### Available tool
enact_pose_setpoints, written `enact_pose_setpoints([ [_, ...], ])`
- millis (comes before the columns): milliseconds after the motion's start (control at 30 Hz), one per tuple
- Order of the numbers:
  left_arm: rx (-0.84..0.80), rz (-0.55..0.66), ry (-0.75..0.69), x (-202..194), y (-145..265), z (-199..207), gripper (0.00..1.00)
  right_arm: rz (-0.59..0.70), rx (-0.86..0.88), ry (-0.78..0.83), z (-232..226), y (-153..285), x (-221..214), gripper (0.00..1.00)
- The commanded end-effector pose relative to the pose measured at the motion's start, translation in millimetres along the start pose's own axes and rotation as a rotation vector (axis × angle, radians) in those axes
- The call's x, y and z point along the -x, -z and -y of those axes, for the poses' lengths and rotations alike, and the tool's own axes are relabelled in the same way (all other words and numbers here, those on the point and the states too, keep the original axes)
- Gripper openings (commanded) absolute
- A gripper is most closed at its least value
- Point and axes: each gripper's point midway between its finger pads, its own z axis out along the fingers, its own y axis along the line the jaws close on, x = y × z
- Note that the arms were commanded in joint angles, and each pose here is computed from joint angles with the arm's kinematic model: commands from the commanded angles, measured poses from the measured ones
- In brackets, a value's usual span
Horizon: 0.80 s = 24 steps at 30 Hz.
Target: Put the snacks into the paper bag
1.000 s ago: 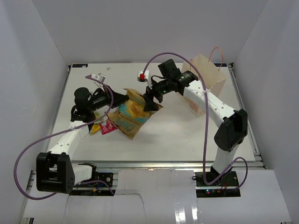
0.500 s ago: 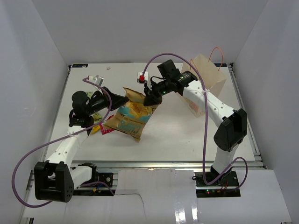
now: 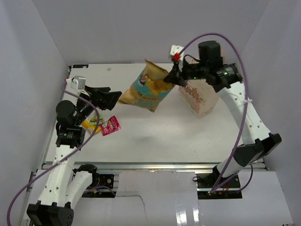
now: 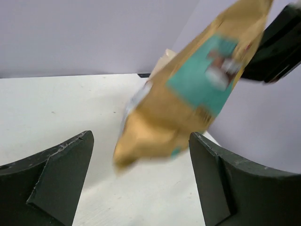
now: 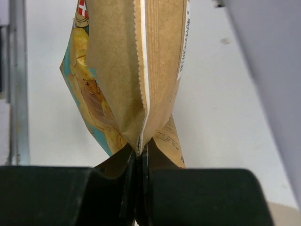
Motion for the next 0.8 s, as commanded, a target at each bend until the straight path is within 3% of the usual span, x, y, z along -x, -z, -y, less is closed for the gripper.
enact_pose_setpoints([
  [0, 0.171, -0.061, -0.019, -17, 17, -26, 0.93, 0.217, -0.181, 0.125, 25, 75, 87, 0.08],
  [167, 0.247, -0.174, 0.051, -63, 35, -44, 0.93, 0.338, -0.498, 0.143, 72, 159, 132, 0.08],
  [367, 0.273, -0.169, 0.068, -76, 46, -48, 0.93, 0.419, -0.846, 0.138, 113, 240, 148, 0.08],
  [600, 0.3, -0.204, 0.068, -86, 48, -56, 0.93, 0.352, -1.042, 0.096, 144, 285, 113, 0.08],
  [767, 0.351, -0.234, 0.085, -100, 53, -67, 0.93, 0.271, -1.089, 0.108, 134, 293, 84, 0.08],
])
